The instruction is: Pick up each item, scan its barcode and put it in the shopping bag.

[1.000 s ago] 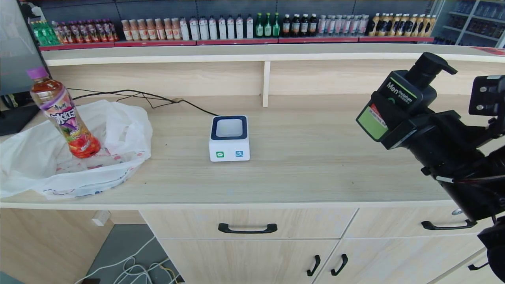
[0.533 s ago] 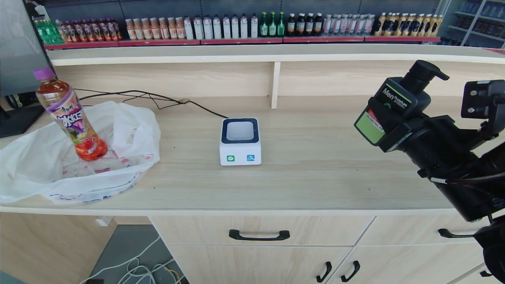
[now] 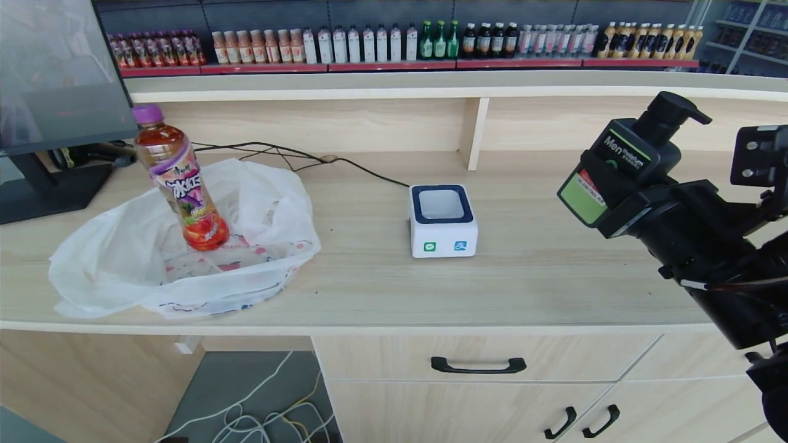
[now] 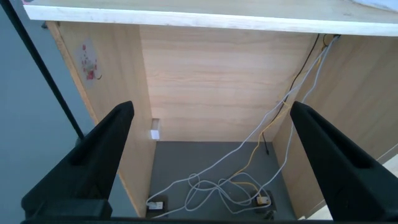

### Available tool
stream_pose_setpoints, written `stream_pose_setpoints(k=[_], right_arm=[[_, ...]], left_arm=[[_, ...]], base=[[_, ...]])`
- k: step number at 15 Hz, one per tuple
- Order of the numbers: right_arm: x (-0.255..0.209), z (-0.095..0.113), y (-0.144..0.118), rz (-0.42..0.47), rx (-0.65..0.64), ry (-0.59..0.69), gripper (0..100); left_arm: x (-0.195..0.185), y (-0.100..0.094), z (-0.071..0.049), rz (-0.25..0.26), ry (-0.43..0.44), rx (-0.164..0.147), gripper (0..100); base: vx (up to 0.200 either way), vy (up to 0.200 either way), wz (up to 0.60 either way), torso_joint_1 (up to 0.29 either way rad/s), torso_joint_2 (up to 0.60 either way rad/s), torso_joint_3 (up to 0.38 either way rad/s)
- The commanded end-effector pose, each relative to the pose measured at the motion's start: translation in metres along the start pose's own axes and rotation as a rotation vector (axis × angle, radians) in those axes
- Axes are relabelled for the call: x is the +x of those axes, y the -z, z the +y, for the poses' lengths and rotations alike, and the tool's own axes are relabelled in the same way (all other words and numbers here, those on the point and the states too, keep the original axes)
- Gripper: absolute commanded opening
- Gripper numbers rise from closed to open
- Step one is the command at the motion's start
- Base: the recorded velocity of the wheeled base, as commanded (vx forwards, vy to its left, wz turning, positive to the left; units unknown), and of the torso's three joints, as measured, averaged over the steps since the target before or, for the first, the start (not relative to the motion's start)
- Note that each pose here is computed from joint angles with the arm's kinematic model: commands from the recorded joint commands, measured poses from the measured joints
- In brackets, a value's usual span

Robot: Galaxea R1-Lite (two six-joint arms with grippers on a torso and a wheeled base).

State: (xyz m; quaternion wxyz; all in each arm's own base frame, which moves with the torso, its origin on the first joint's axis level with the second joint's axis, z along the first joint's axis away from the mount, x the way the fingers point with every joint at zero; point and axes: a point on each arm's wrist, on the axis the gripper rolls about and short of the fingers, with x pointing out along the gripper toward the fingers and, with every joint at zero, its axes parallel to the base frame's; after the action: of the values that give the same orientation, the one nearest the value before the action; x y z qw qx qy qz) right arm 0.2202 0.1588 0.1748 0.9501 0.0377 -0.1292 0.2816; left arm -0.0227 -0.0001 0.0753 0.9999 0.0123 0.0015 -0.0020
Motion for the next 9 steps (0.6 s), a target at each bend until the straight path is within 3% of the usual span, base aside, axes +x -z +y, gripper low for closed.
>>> stream_pose_setpoints(k=[1, 9], right_arm=[[-0.0008, 0.0009, 0.0014, 0.005, 0.0, -0.005, 100], [0.0012, 0.0015, 0.0109, 0.037, -0.001, -0.005, 100]], left_arm=[[0.0, 0.0, 0.0, 0.0, 0.001, 0.0, 100], [0.0, 0.0, 0.0, 0.0, 0.001, -0.002, 100]], base=[[0.0, -0.2, 0.0, 0.007, 0.01, 0.002], [0.0, -0.2, 0.0, 0.005, 0.0, 0.001]])
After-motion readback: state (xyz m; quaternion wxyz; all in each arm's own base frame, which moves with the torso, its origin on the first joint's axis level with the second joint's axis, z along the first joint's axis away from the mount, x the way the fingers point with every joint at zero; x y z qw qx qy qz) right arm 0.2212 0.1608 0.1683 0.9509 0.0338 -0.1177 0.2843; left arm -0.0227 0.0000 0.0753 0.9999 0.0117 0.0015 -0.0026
